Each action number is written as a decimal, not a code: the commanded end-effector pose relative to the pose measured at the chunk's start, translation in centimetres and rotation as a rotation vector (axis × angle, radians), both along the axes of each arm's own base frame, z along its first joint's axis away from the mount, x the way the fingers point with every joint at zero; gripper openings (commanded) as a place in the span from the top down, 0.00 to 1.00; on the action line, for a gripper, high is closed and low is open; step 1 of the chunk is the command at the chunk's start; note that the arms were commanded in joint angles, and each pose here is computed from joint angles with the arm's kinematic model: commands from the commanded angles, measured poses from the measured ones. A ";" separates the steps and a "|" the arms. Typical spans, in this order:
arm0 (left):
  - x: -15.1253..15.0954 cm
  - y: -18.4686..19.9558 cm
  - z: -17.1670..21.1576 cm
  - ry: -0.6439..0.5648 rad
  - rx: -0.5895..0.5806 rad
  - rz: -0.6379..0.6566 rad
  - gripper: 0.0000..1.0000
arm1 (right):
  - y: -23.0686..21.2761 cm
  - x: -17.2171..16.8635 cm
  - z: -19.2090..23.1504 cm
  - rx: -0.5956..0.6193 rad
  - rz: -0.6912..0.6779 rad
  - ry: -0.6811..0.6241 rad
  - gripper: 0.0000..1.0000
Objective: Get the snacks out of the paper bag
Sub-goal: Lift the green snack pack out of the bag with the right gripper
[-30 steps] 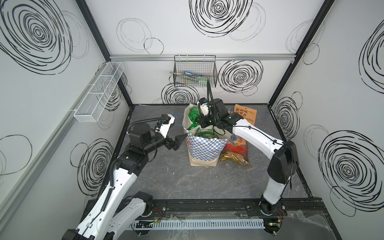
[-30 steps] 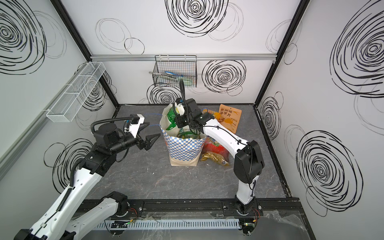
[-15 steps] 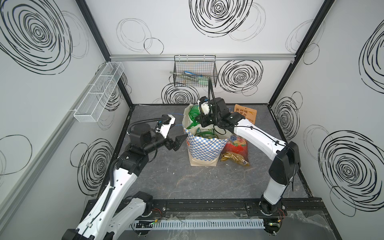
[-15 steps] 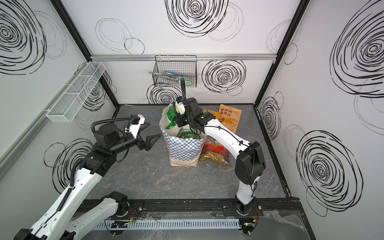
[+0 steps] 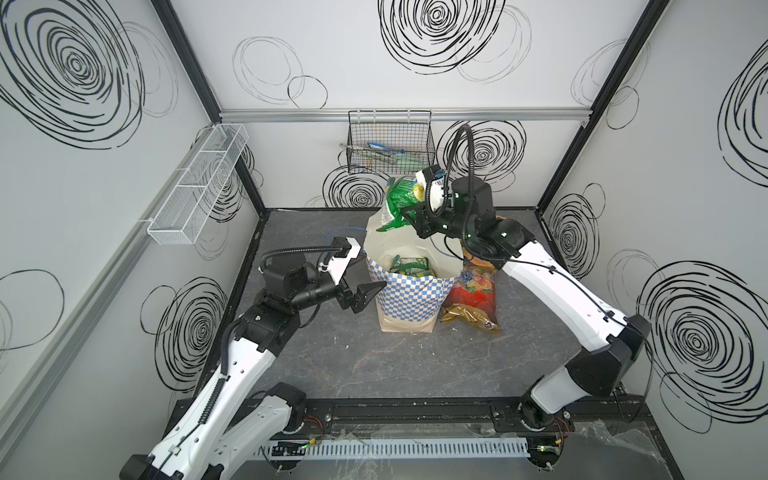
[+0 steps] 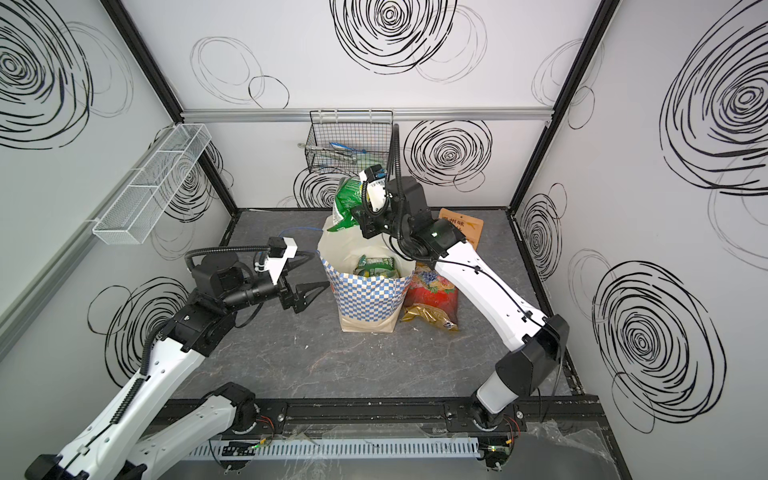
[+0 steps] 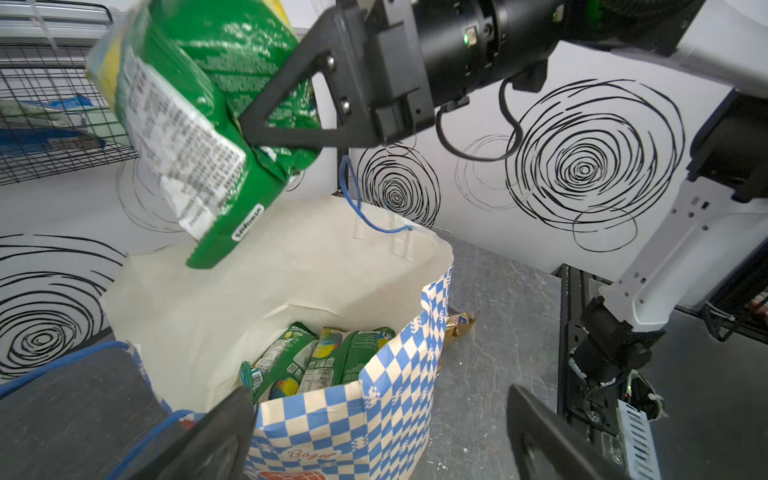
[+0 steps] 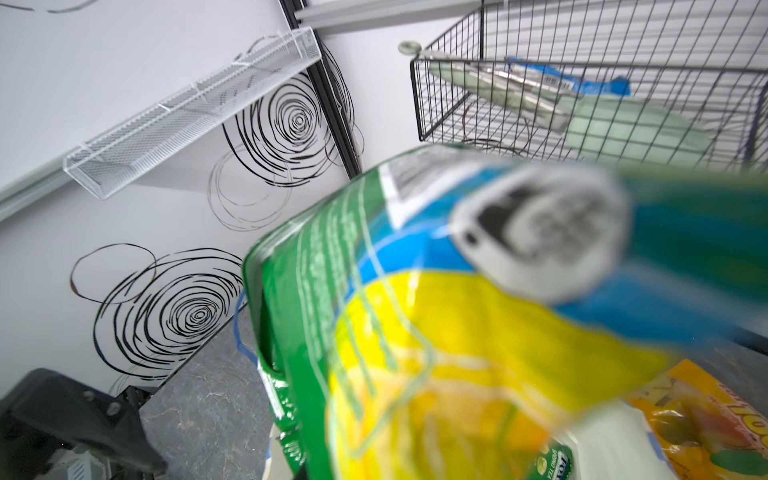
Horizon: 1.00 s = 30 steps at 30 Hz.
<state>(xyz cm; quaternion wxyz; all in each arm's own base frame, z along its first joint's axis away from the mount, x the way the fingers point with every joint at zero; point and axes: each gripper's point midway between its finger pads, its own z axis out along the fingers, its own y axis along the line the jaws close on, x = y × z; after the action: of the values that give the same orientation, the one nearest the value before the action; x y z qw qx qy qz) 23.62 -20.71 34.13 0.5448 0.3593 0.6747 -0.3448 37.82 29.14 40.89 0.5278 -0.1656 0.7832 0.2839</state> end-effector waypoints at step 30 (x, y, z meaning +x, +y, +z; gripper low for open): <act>-6.7 -6.9 -1.4 -0.075 0.103 -0.186 0.04 | -27.7 -4.4 -12.1 0.175 -0.749 0.042 1.00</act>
<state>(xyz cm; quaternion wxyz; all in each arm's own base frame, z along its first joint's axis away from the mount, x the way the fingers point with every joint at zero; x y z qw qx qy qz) 16.41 -27.65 32.55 0.5017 0.4614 0.6370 -0.3602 32.07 2.38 27.52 0.5482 0.1513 0.8166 0.0987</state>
